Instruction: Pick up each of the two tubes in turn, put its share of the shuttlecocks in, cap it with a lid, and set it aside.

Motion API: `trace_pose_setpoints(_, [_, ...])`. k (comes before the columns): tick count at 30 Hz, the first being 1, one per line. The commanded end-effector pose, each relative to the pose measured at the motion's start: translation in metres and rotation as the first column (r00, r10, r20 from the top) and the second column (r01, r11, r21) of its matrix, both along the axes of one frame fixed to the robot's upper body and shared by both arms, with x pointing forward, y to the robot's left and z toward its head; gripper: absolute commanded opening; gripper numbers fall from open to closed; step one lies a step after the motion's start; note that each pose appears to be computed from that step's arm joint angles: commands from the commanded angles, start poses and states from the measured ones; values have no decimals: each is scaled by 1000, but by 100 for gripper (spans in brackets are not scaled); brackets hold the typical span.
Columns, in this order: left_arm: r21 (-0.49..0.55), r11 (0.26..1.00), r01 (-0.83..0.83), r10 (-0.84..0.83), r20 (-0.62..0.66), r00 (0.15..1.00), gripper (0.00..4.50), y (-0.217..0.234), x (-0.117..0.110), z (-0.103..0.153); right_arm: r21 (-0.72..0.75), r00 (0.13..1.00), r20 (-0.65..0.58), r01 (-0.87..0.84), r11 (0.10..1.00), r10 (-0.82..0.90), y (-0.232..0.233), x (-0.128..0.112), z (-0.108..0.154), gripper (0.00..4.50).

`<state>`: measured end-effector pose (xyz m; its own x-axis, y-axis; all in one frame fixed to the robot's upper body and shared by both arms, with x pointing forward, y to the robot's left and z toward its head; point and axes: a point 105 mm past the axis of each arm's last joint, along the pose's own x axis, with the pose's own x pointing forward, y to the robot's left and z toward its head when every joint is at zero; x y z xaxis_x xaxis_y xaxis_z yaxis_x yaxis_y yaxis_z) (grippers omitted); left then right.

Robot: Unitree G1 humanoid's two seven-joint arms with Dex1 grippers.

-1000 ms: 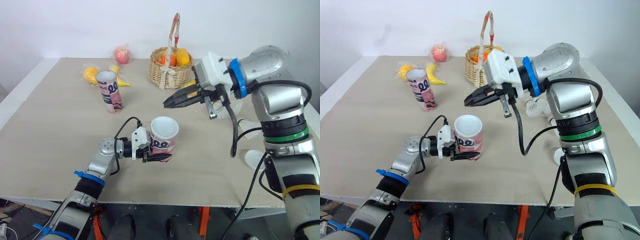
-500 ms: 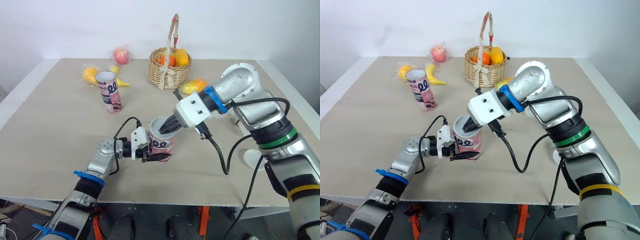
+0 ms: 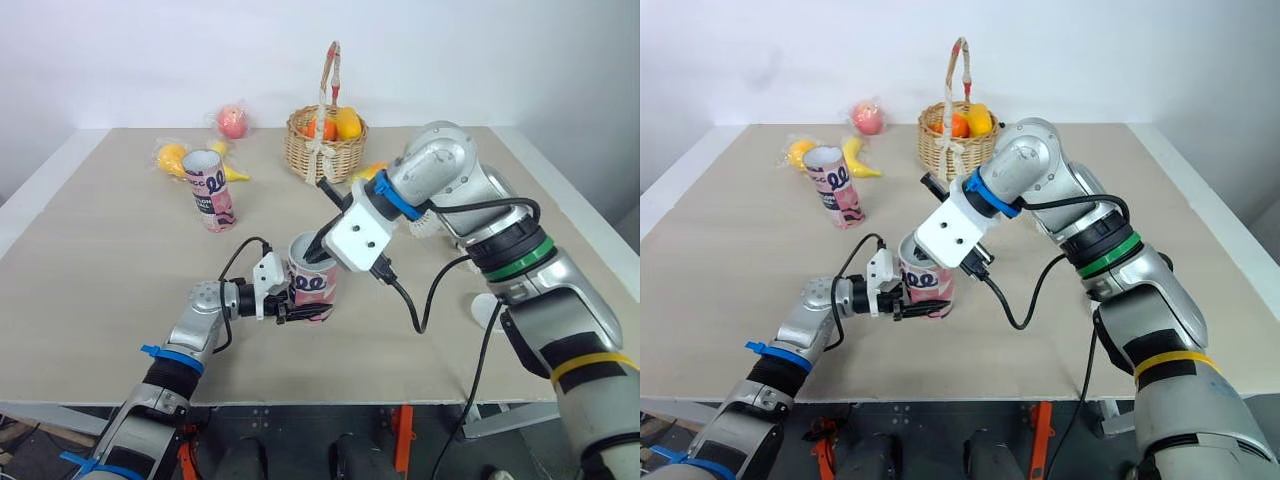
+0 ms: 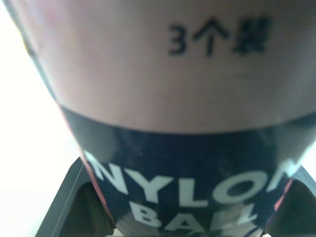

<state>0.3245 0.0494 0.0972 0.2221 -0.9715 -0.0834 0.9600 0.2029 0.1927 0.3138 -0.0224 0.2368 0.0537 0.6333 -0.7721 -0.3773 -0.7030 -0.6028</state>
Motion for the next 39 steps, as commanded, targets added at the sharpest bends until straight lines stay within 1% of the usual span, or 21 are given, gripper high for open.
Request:
trace_pose_setpoints(1, [39, 998, 54, -55, 19, 998, 287, -9, -7, -2, -98, 987, -131, 85, 992, -98, -9, 7, -30, 13])
trace_pose_setpoints(3, [37, 998, 56, -57, 24, 998, 287, -11, -8, -2, 28, 968, -231, 107, 994, -98, -3, 1, -9, 13])
trace_pose_setpoints(4, [36, 998, 56, -57, 25, 998, 287, -12, -8, -2, 68, 960, -263, 115, 991, -93, -2, -1, -2, 13])
trace_pose_setpoints(5, [32, 998, 53, -54, 28, 998, 287, -12, -8, -1, 149, 943, -323, 134, 980, -80, -2, -5, 13, 13])
trace_pose_setpoints(7, [23, 999, 43, -44, 29, 999, 287, -12, -8, -1, 304, 914, -400, 202, 931, -67, -11, -5, 44, 13])
trace_pose_setpoints(9, [18, 999, 39, -40, 27, 999, 287, -11, -10, -1, 424, 899, -430, 278, 862, -78, -27, -1, 69, 13])
trace_pose_setpoints(11, [1, 999, 36, -36, 27, 999, 287, -10, -11, 1, 494, 888, -449, 340, 800, -100, -44, -2, 82, 13])
trace_pose_setpoints(13, [-16, 999, 31, -30, 33, 999, 287, -9, -10, 5, 524, 877, -462, 392, 757, -134, -60, -5, 83, 13])
trace_pose_setpoints(14, [-21, 999, 28, -27, 36, 999, 287, -9, -10, 7, 523, 869, -470, 417, 743, -156, -67, -8, 80, 13])
trace_pose_setpoints(15, [-27, 999, 31, -30, 38, 999, 287, -9, -10, 9, 513, 857, -480, 448, 732, -188, -74, -9, 72, 32])
trace_pose_setpoints(17, [-35, 999, 36, -35, 43, 998, 287, -9, -9, 13, 487, 825, -500, 518, 704, -262, -88, -10, 55, 95])
trace_pose_setpoints(24, [-10, 997, 73, -72, 57, 996, 287, -10, -12, 15, 437, 675, -609, 723, 535, -416, -131, -14, 8, 443])
trace_pose_setpoints(27, [-8, 996, 83, -83, 53, 995, 287, -11, -11, 16, 409, 619, -637, 777, 480, -459, -137, -19, -11, 448])
trace_pose_setpoints(28, [-8, 996, 85, -85, 51, 995, 319, -11, -10, 17, 390, 600, -646, 791, 472, -472, -138, -21, -18, 450])
trace_pose_setpoints(30, [-20, 996, 86, -85, 45, 995, 385, -10, -7, 22, 330, 561, -672, 811, 482, -484, -134, -31, -40, 450])
trace_pose_setpoints(31, [-33, 995, 89, -87, 48, 995, 434, -10, -5, 27, 304, 543, -685, 819, 486, -486, -130, -35, -50, 450])
trace_pose_setpoints(32, [-42, 995, 95, -92, 53, 994, 443, -10, -4, 31, 281, 522, -702, 828, 486, -483, -126, -39, -61, 450])
trace_pose_setpoints(34, [-48, 994, 102, -99, 61, 993, 443, -9, -4, 35, 260, 503, -717, 835, 484, -483, -120, -43, -74, 450])
trace_pose_setpoints(36, [-41, 995, 91, -87, 83, 993, 443, -7, -3, 38, 249, 479, -736, 849, 467, -479, -117, -41, -81, 450])
trace_pose_setpoints(38, [-41, 993, 110, -108, 49, 993, 443, 0, -8, 38, 236, 467, -754, 849, 472, -463, -114, -42, -86, 450])
trace_pose_setpoints(39, [-20, 993, 115, -114, 55, 992, 443, 7, -11, 36, 226, 459, -764, 848, 479, -453, -112, -43, -89, 450])
